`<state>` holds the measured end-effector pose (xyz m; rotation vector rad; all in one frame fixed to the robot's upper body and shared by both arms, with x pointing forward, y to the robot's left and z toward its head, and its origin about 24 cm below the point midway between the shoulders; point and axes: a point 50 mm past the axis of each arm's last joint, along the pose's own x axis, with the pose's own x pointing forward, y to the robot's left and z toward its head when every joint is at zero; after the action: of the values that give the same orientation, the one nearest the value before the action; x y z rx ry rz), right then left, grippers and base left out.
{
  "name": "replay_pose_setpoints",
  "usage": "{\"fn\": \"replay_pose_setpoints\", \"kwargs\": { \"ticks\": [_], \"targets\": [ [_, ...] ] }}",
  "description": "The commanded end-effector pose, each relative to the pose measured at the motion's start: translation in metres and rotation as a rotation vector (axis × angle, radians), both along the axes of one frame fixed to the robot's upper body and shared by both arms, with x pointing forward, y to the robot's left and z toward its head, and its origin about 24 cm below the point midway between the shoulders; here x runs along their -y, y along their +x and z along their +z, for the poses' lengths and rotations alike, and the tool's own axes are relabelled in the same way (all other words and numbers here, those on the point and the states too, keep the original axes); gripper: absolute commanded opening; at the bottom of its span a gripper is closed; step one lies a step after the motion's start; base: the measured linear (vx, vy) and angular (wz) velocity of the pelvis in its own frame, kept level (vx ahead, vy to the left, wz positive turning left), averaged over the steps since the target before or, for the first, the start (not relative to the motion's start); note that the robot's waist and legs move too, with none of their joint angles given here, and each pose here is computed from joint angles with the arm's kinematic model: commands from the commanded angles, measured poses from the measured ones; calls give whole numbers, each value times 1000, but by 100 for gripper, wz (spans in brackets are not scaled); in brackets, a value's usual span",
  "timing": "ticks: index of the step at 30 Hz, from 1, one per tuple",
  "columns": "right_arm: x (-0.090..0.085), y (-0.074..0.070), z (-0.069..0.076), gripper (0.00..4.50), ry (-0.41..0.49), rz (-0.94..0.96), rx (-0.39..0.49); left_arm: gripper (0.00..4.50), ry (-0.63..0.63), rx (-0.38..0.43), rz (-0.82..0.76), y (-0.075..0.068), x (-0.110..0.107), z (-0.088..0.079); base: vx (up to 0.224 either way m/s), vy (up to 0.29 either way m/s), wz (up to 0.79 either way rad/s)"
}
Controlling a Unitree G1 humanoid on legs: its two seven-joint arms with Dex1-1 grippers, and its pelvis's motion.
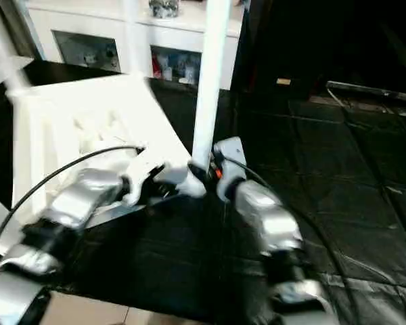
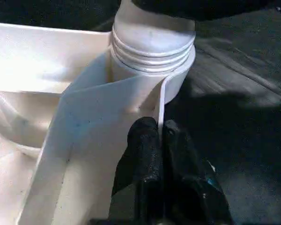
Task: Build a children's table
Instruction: Rotate leg to tighten
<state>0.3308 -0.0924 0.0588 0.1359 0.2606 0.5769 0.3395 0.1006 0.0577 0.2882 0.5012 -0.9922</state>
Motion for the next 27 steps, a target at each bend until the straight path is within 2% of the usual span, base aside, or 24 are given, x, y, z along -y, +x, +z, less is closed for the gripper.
{"fn": "replay_pose_setpoints", "kwargs": {
  "ticks": [1,3,7,8,10,14,19,20,23,25,26,27],
  "targets": [
    [-30,-13,-23,197,21,74,-137,0,-74,78,-26,5,24,16,0,0,0],
    [-30,-14,-20,253,53,73,-128,0,-53,90,-29,5,23,15,0,0,0],
    [-20,-14,-17,286,66,53,-92,0,-25,94,-49,5,18,13,0,0,0],
    [-10,-15,-14,295,65,66,-64,0,-2,85,-68,5,12,11,0,0,0],
    [-5,-17,-13,315,62,79,-51,0,8,81,-80,4,10,10,0,0,0],
    [17,-25,-9,348,60,160,-25,0,27,58,-143,1,0,7,0,0,0],
    [48,-36,-3,393,0,321,-6,0,34,25,-283,-8,-10,5,0,0,0],
    [57,-40,1,403,-19,387,5,0,24,23,-360,-12,-11,5,0,0,0],
    [63,-41,5,417,-28,428,18,0,36,8,-397,-15,-13,4,0,0,0],
    [72,-47,14,417,-48,572,37,0,52,-9,-524,-23,-18,3,0,0,0],
    [72,-47,14,417,-48,572,37,0,52,-9,-524,-23,-18,3,0,0,0],
    [74,-50,16,417,-42,651,28,0,49,-20,-575,-26,-19,4,0,0,0]
  ]
}}
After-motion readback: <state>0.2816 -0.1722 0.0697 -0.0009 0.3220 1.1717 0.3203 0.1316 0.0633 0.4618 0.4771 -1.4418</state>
